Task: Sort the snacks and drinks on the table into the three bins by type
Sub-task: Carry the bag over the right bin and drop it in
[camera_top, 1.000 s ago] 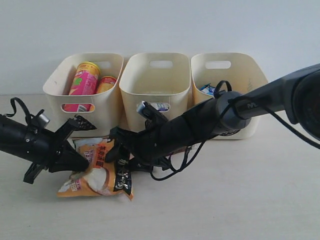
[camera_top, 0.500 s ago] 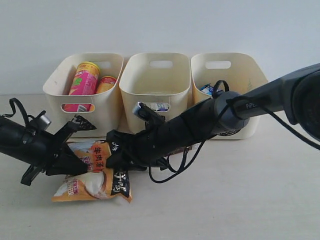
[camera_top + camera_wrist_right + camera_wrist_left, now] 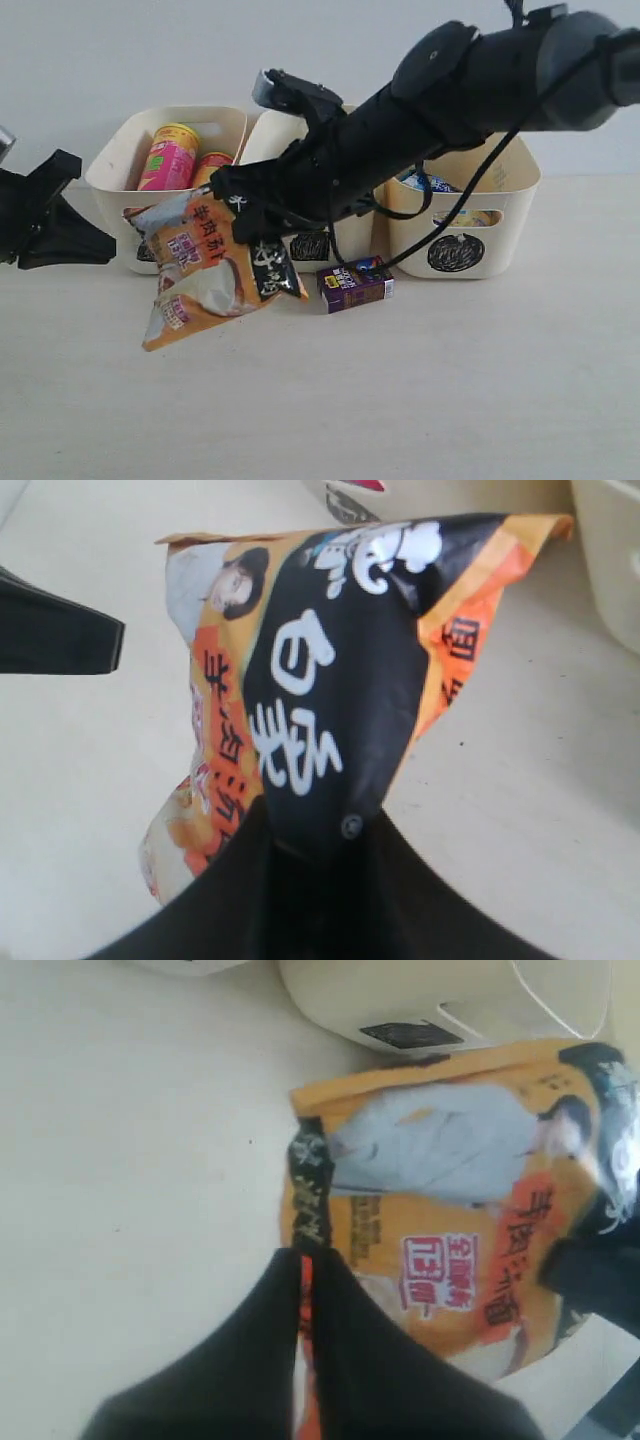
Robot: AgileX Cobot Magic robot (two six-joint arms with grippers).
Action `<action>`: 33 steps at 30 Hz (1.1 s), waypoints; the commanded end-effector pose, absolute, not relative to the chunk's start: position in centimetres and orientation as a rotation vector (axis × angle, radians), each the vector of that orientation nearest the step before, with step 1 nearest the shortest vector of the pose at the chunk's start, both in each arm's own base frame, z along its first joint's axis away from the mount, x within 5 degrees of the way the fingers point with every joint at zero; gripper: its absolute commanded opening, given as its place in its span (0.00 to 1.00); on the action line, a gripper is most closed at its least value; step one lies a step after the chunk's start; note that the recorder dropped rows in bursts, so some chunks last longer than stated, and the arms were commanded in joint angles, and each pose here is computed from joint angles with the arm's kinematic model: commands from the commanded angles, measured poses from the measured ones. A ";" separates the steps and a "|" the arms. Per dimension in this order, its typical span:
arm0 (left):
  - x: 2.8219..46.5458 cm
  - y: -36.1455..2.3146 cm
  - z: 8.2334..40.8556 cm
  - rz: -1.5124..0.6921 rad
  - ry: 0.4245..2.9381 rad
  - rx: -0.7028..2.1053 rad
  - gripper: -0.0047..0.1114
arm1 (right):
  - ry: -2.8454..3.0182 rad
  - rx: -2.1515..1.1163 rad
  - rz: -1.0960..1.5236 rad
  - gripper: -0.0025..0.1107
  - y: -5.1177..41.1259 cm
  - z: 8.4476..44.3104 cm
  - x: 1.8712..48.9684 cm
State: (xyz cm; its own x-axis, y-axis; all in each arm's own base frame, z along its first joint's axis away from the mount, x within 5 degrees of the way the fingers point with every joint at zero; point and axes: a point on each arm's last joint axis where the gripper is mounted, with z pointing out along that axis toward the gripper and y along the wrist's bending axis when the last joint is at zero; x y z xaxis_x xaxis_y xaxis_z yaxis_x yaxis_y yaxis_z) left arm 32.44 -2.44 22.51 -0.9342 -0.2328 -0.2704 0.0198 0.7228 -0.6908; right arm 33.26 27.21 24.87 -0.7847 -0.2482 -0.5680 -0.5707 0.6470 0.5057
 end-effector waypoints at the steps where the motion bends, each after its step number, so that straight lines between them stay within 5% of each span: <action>1: 30.5 -2.3 24.0 -0.950 2.534 -0.148 0.08 | 2.359 -0.677 0.890 0.02 25.9 28.7 32.0; 10: 20.6 -2.2 30.3 -0.657 2.167 -0.091 0.08 | 2.264 -0.336 0.781 0.02 14.3 35.2 34.5; 17: 16.1 -2.1 30.5 -0.551 2.013 -0.100 0.08 | 2.152 0.088 0.614 0.02 3.8 36.1 37.6; 33: 9.9 -1.6 35.6 -0.393 1.584 -0.088 0.08 | 2.129 0.302 0.455 0.02 0.9 28.5 43.6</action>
